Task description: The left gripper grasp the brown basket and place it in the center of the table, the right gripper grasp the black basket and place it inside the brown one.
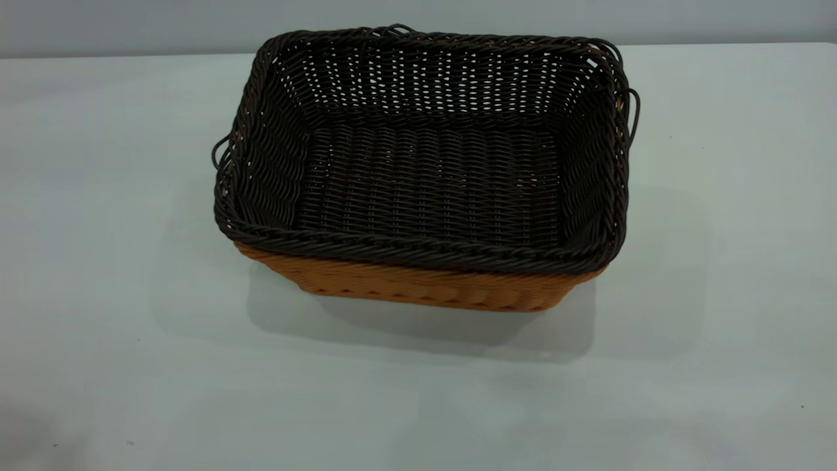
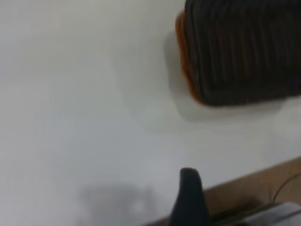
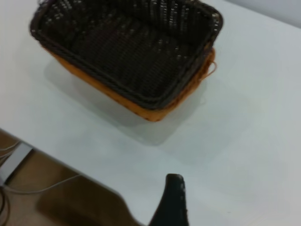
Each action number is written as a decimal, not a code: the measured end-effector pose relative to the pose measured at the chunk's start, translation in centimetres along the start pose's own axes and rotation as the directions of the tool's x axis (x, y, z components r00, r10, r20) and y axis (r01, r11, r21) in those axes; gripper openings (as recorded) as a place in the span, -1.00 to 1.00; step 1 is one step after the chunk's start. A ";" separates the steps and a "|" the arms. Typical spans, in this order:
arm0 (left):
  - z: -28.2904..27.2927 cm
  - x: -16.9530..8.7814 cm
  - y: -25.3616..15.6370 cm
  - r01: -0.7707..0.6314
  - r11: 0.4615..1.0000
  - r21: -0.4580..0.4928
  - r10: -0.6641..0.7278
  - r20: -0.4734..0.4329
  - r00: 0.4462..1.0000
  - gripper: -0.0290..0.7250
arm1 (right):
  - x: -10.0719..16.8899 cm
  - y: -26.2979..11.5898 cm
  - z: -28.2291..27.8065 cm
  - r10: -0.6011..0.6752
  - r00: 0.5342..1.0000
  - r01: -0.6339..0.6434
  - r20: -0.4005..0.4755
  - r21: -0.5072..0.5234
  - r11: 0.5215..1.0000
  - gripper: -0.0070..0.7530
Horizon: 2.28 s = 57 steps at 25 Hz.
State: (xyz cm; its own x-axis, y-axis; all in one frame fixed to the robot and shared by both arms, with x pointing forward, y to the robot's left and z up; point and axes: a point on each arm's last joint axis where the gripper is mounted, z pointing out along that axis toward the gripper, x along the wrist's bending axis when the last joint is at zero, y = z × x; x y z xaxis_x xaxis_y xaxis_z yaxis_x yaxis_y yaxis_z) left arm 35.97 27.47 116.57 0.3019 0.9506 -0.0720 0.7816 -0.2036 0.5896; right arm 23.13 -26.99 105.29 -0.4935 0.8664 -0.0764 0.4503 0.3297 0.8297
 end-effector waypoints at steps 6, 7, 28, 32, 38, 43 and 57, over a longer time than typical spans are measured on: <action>-0.1 -0.6 -5.2 -0.003 1.000 -0.017 0.003 -0.025 1.000 0.47 | -0.2 -0.8 0.5 0.050 0.998 -0.050 0.038 -0.005 0.999 0.58; -0.2 -0.7 -6.1 -0.006 1.000 -0.026 0.005 -0.035 0.999 0.47 | -0.3 -0.8 0.5 0.065 0.997 -0.065 0.047 -0.006 0.998 0.58; 3.3 -1.3 -17.4 -0.025 0.986 -0.167 0.009 -0.098 0.995 0.47 | -0.6 -0.9 0.5 0.110 0.991 -0.110 0.079 -0.007 0.994 0.58; 3.4 -1.2 -17.4 -0.022 0.985 -0.171 0.005 -0.098 0.995 0.47 | -0.6 -0.9 0.5 0.110 0.991 -0.110 0.079 -0.007 0.994 0.58; 3.4 -1.2 -17.4 -0.020 0.985 -0.171 0.004 -0.098 0.995 0.47 | -0.6 -0.9 0.5 0.110 0.991 -0.110 0.079 -0.007 0.994 0.58; 3.3 -1.2 -17.5 -0.037 0.983 -0.177 0.017 -0.113 0.993 0.47 | -0.6 -0.9 0.5 0.110 0.991 -0.110 0.079 -0.007 0.994 0.58; 2.3 -0.1 -19.0 0.090 0.950 -0.299 -0.174 -0.267 0.948 0.47 | -0.6 -0.9 0.5 0.110 0.991 -0.110 0.079 -0.008 0.994 0.58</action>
State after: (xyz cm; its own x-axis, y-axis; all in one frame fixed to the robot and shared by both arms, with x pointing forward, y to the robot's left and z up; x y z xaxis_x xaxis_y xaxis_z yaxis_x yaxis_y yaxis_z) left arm 22.34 30.73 103.50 0.0043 0.9990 0.0440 0.6066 -0.0376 0.7941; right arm 23.45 -27.63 104.33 -0.3803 0.9244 -0.0278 0.4963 0.2294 0.8373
